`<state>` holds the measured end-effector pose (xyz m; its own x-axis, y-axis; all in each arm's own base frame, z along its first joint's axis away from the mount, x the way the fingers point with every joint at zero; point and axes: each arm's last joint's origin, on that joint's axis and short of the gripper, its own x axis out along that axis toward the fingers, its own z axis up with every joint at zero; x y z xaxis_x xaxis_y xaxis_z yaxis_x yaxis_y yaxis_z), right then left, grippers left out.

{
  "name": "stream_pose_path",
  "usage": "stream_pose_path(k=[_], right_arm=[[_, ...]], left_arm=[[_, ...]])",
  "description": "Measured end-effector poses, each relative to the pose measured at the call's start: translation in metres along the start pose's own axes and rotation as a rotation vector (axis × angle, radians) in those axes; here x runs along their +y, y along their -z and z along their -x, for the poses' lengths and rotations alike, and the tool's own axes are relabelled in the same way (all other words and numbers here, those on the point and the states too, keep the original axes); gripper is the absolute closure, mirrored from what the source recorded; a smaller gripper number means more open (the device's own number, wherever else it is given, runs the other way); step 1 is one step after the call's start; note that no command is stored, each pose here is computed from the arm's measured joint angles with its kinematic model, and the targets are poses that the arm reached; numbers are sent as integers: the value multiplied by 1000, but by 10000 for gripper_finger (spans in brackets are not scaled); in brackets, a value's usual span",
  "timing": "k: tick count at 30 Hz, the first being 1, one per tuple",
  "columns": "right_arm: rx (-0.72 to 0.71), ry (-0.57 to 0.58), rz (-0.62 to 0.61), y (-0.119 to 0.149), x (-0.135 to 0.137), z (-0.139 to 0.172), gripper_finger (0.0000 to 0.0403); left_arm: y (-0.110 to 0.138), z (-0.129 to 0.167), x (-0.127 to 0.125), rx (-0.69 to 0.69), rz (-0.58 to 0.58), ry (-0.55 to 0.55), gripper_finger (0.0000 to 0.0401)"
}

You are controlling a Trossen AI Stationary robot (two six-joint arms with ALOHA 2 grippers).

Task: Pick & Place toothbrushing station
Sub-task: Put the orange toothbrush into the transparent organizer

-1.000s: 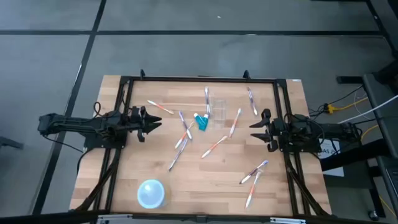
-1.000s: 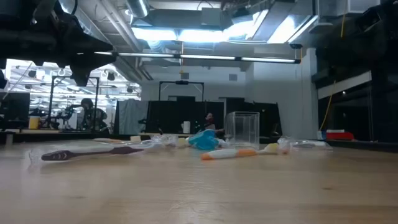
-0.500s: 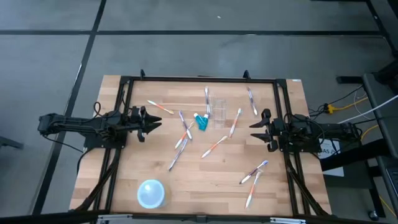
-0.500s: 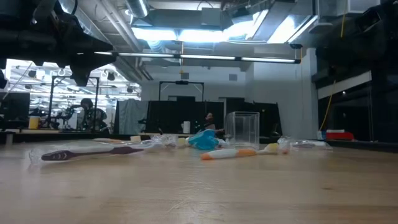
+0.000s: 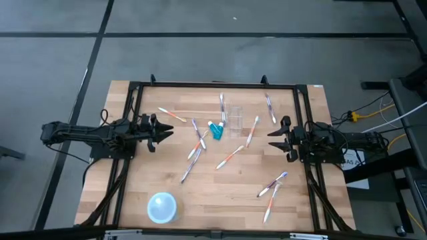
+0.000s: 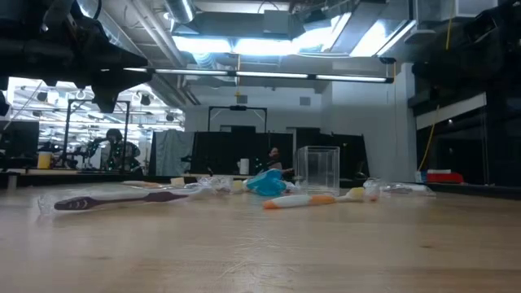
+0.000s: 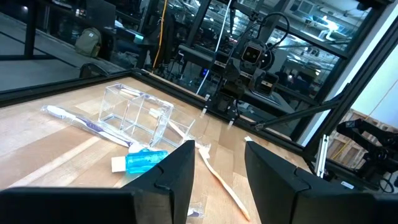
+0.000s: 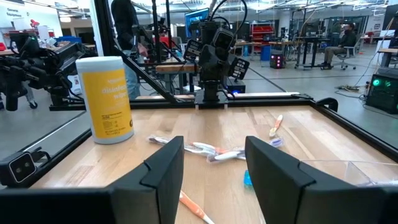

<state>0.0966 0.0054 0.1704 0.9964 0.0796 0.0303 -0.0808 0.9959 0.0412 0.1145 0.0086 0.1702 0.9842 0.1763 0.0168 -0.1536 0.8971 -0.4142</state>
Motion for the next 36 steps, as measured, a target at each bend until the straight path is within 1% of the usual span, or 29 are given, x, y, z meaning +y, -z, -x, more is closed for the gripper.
stream_pose_path(k=[6, 9, 11, 13, 16, 17, 20, 22, 25, 27, 29, 32, 33, 35, 36], right_arm=[[0, 0, 0, 0, 0, 0, 229], [-12, 17, 23, -1, 0, 0, 229], [-36, 33, -30, -3, -1, 0, 229], [-56, 36, -173, -5, -1, 0, 229], [-130, 35, -456, -11, -1, 1, 229], [-150, 42, -552, -12, -2, 1, 229], [-194, 92, -776, -13, -4, 1, 229], [-211, 112, -858, -13, -5, 1, 229], [-248, 90, -948, -16, -4, 2, 229], [-338, 66, -950, -24, -3, 4, 229], [-420, 27, -911, -33, -2, 6, 229], [-575, -78, -874, -49, 1, 13, 229], [-628, -103, -860, -54, 2, 15, 229], [-706, -124, -803, -62, 3, 18, 229], [-751, -135, -768, -66, 4, 20, 229]], left_arm=[[0, 0, 0, 0, 0, 0, 265], [0, 0, 0, 0, 0, 0, 265], [0, 0, 0, 0, 0, 0, 265], [0, 0, 0, 0, 0, 0, 265], [0, 0, 0, 0, 0, 0, 265], [0, 0, 0, 0, 0, 0, 265], [0, 0, 0, 0, 0, 0, 265], [0, 0, 0, 0, 0, -1, 265], [0, 0, 0, -4, 0, -11, 265], [-1, 0, 1, -27, -9, -38, 265], [-5, 0, 1, -75, 0, -74, 265], [-7, 0, 0, -112, 117, -68, 265], [-10, 1, 0, -143, 145, -70, 265], [-14, 1, -1, -193, 235, -73, 265], [-16, 1, -2, -214, 269, -51, 265]])
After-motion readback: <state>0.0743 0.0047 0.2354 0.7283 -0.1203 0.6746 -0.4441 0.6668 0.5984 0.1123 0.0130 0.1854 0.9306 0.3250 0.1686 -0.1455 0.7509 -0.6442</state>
